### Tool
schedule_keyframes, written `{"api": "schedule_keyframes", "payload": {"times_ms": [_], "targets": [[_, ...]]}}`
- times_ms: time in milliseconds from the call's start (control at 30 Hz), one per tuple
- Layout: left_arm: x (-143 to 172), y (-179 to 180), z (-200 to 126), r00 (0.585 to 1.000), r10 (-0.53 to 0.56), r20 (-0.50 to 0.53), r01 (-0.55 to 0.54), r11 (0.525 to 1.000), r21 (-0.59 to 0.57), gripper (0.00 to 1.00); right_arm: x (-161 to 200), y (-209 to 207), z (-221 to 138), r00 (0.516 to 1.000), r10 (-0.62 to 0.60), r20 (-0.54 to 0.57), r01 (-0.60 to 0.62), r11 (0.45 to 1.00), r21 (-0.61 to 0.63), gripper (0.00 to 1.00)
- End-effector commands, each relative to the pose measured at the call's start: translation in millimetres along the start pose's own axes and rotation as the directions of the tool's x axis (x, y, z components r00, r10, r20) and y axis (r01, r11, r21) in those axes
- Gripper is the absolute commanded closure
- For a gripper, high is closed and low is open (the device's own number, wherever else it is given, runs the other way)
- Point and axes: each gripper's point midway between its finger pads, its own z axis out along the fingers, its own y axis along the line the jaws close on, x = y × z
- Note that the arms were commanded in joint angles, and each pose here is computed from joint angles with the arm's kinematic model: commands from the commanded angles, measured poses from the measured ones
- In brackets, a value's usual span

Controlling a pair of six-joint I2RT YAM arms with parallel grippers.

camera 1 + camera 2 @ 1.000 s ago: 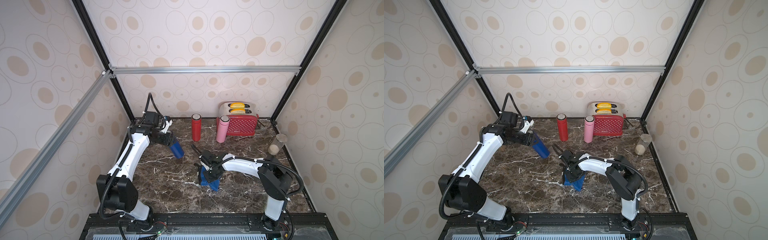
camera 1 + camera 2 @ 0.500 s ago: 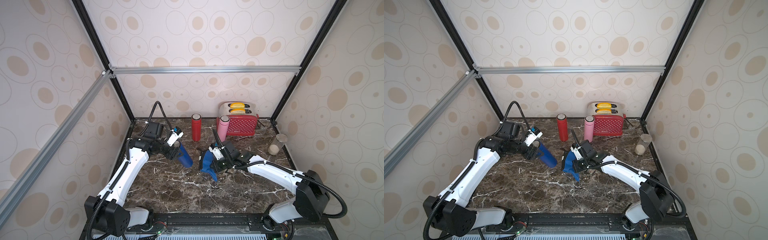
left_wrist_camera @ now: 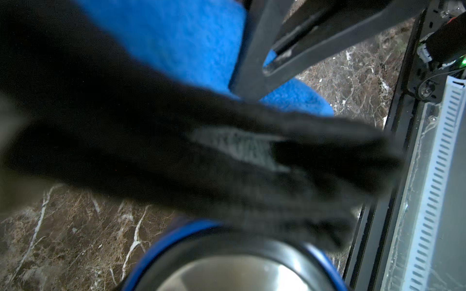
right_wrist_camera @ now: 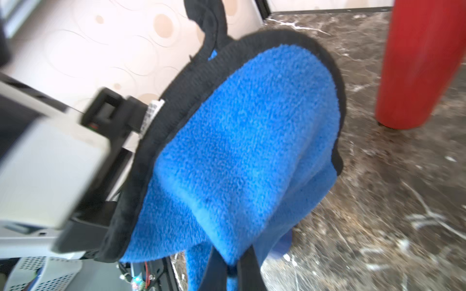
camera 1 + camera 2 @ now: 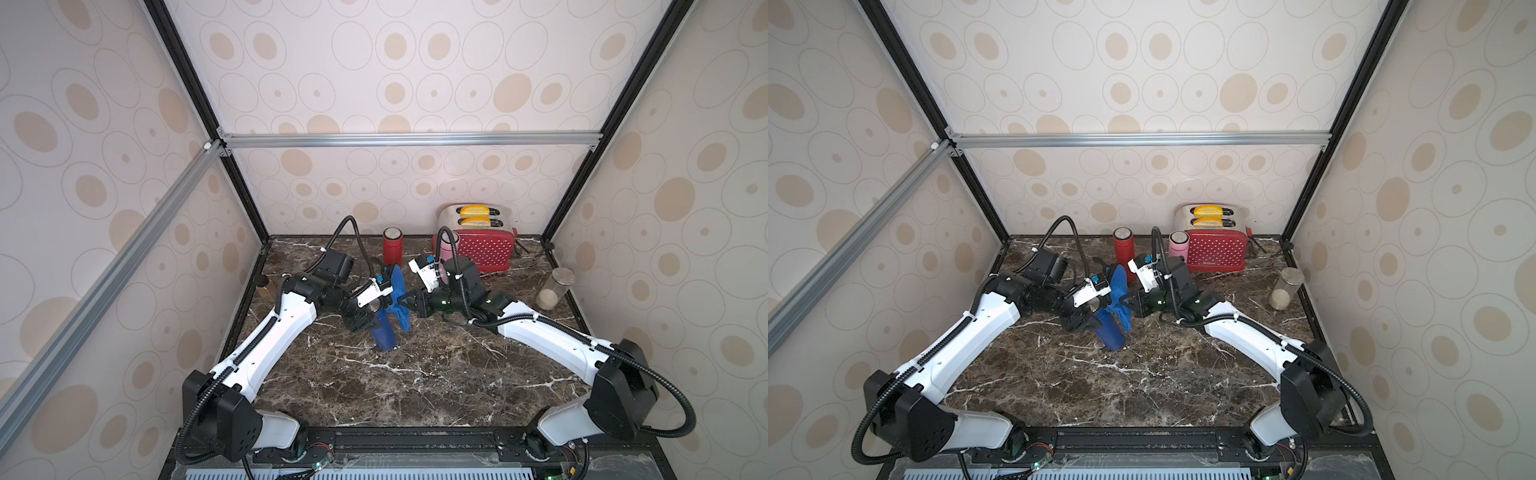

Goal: Wipe the surface of the thermos
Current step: Wipe the dirt from the surface of the thermos.

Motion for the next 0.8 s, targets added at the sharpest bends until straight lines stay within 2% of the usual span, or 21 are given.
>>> {"api": "schedule_keyframes", "payload": {"times_ms": [0,267,400,667,767], "targets": [[-13,0,3,0.996,0.087,0.028,-0.087,0.996,0.000,1.00,11,7,12,0.999,0.031,-0.008,-0.031,0.996,-0.082,1.00],[-16,0,25,0.994,0.106,0.000,-0.106,0.994,-0.022,1.00,63,-17,39,0.991,0.110,-0.080,-0.116,0.990,-0.077,1.00],[-16,-2,33,0.994,0.111,-0.014,-0.111,0.993,-0.032,1.00,91,-39,53,0.979,0.160,-0.128,-0.166,0.986,-0.030,1.00],[-7,-2,33,0.996,0.086,0.000,-0.086,0.992,-0.088,1.00,141,-74,80,0.940,0.247,-0.233,-0.244,0.969,0.042,1.00],[-5,-3,30,0.998,0.069,0.010,-0.068,0.993,-0.100,1.00,144,-75,81,0.938,0.252,-0.236,-0.250,0.967,0.041,1.00]]}}
